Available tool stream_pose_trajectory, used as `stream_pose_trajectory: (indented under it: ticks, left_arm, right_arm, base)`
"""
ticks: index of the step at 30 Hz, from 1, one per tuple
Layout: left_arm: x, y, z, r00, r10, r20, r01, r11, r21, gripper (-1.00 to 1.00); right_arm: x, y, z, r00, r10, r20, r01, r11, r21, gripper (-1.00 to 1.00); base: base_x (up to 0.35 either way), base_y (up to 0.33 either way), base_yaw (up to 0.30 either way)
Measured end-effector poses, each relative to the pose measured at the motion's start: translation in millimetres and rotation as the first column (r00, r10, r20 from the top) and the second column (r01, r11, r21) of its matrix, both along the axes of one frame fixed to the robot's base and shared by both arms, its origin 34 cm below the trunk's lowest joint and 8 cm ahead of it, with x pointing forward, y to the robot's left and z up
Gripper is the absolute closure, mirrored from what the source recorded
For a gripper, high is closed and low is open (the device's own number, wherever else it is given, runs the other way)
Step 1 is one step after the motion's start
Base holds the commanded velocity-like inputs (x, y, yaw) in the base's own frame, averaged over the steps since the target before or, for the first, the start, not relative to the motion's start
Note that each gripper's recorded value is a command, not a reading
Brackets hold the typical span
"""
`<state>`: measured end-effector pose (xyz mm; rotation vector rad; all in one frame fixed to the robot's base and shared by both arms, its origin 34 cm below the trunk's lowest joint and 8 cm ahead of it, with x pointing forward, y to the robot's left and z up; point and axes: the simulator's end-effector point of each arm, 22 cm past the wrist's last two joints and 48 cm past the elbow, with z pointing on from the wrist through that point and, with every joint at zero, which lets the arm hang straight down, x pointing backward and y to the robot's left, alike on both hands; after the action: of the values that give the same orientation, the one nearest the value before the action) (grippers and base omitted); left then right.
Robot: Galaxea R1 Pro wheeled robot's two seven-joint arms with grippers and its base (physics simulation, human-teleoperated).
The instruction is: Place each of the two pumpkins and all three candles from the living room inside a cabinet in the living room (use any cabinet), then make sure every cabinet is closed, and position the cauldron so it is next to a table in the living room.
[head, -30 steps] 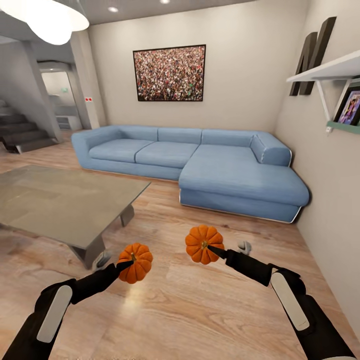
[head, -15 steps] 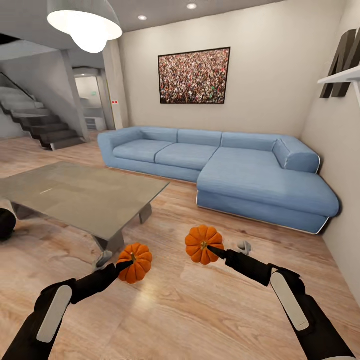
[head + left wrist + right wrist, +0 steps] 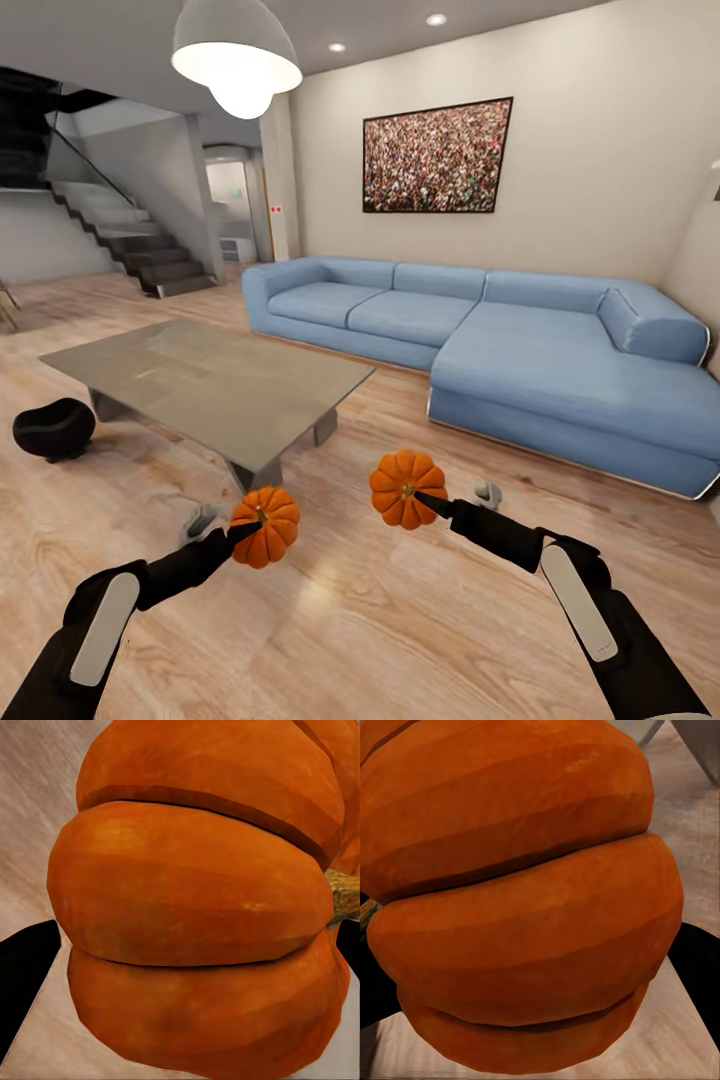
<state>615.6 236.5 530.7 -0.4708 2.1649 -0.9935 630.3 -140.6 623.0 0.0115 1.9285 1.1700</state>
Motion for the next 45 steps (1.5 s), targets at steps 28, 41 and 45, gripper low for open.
stream_pose_trajectory:
  ticks: [28, 41, 45]
  left_arm:
    - [7, 31, 1, 0.994, 0.107, 0.031, -0.106, 0.994, -0.010, 1.00]
    - [10, 45, 16, 0.988, 0.148, 0.045, -0.146, 0.989, -0.032, 1.00]
    - [13, 46, 27, 0.987, 0.151, 0.048, -0.149, 0.988, -0.033, 1.00]
  right_arm:
    - [-2, 1, 9, 1.000, 0.001, 0.015, -0.001, 1.000, -0.001, 1.00]
    - [-2, 1, 22, 1.000, 0.002, 0.025, -0.002, 1.000, 0.001, 1.00]
    - [2, -1, 26, 1.000, -0.009, 0.010, 0.009, 1.000, -0.004, 1.00]
  base:
    - [0.000, 0.000, 0.256]
    - [0.000, 0.000, 0.256]
    - [0.000, 0.000, 0.256]
